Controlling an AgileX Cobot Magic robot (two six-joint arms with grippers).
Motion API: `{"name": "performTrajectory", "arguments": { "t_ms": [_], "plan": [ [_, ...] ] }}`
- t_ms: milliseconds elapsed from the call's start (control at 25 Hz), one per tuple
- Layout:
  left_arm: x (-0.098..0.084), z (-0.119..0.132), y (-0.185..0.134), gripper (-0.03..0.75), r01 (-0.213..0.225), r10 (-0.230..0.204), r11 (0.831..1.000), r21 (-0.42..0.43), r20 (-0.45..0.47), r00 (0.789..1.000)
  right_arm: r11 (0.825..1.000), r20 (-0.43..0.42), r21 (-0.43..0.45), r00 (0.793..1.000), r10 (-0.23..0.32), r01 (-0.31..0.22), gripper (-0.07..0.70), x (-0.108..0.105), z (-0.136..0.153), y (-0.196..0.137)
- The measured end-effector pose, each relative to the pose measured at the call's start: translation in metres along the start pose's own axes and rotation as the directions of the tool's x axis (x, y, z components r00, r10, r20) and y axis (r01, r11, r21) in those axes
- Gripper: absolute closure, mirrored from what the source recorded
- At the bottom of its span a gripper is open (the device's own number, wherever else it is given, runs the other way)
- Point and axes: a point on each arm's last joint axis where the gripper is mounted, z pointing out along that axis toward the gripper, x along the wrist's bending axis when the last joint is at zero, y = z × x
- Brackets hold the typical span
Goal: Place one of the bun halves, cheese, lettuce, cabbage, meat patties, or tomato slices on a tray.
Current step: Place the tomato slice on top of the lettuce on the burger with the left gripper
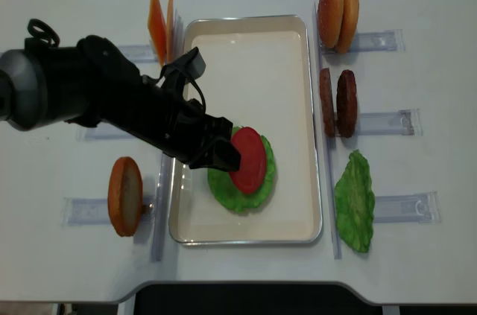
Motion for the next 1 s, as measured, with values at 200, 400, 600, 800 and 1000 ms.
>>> {"name": "performTrajectory", "arguments": {
  "t_ms": [200,400,600,800,1000],
  "plan": [
    [0.0006,0.0008,0.0001,0.664,-0.005,0.005,1.000,0.002,-0.002,1.000,1.000,0.000,0.000,1.000,0.000,0.000,0.216,0.0000,0.0000,0.0000],
    [0.0008,0.0008,0.0002,0.652,-0.006,0.006,1.000,0.000,-0.004,1.000,1.000,0.000,0.000,1.000,0.000,0.000,0.216,0.0000,0.0000,0.0000],
    [0.0012,0.0008,0.0003,0.537,-0.007,0.007,1.000,-0.001,-0.008,1.000,1.000,0.000,0.000,1.000,0.000,0.000,0.216,0.0000,0.0000,0.0000],
    [0.0022,0.0007,-0.0002,0.344,0.000,0.001,1.000,0.005,-0.019,1.000,1.000,0.000,0.000,1.000,0.000,0.000,0.216,0.0000,0.0000,0.0000],
    [0.0034,0.0007,-0.0010,0.221,0.009,-0.008,1.000,0.013,-0.032,0.999,1.000,0.000,0.000,1.000,0.000,0.000,0.216,0.0000,0.0000,0.0000]
  ]
}}
